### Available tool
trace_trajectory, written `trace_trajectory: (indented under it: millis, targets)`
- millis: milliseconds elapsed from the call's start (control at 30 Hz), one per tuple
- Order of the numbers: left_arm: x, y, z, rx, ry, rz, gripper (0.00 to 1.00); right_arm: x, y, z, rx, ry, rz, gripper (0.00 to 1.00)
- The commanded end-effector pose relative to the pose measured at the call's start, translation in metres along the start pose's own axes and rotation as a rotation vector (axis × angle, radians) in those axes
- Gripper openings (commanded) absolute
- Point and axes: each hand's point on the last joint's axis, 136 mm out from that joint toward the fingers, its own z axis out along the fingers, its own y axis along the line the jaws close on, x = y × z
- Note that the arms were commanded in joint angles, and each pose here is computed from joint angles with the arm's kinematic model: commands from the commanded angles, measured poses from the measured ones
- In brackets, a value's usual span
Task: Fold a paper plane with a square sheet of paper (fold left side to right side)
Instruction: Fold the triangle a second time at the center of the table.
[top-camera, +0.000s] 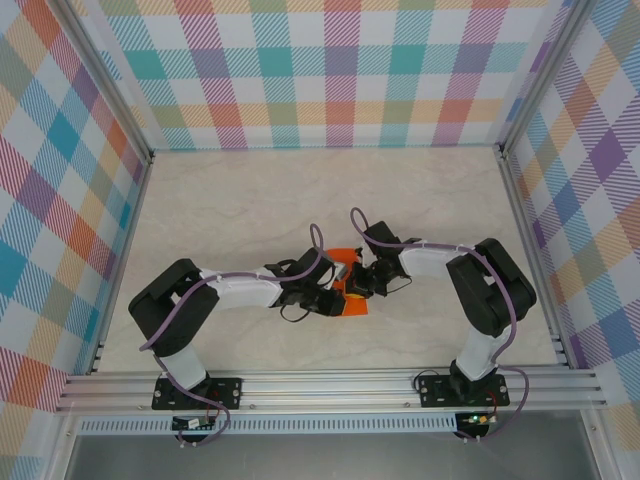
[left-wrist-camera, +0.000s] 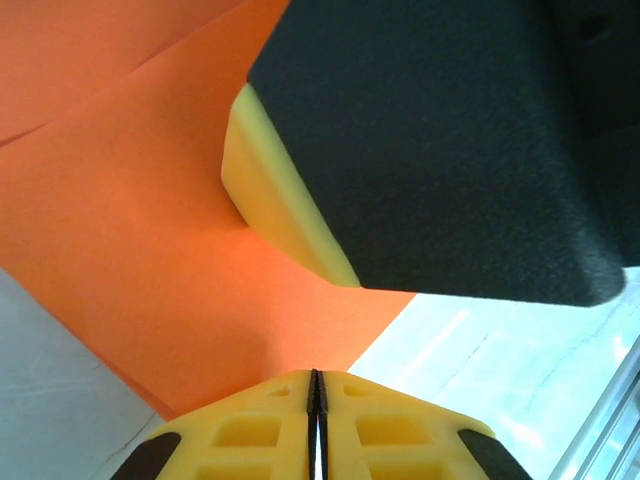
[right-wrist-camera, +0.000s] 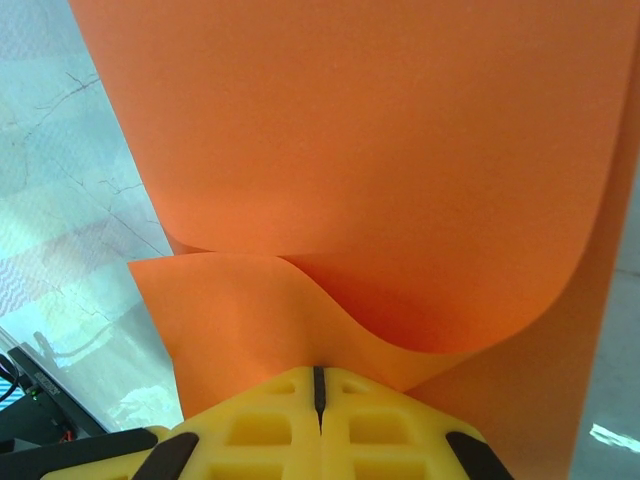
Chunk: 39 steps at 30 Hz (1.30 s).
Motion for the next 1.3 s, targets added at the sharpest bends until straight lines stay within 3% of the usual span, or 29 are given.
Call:
trace_trajectory:
  millis: [0, 733, 1000, 1267]
  targets:
    - [0.01, 0.014, 0.002, -0.038, 0.015, -0.031, 0.11, 0.017, -0.035, 0.008, 0.139, 0.057, 0.049, 0.0]
    - [0.062, 0.036, -0.009, -0.047, 0.054, -0.146, 0.03, 0.017, -0.037, 0.007, 0.154, 0.06, 0.045, 0.0]
    - [0.021, -0.002, -0.041, 0.06, -0.065, -0.087, 0.02, 0.017, -0.035, 0.007, 0.146, 0.059, 0.045, 0.0]
    - [-0.007, -0.009, -0.028, 0.053, -0.048, -0.039, 0.02, 0.017, -0.035, 0.006, 0.144, 0.058, 0.043, 0.0]
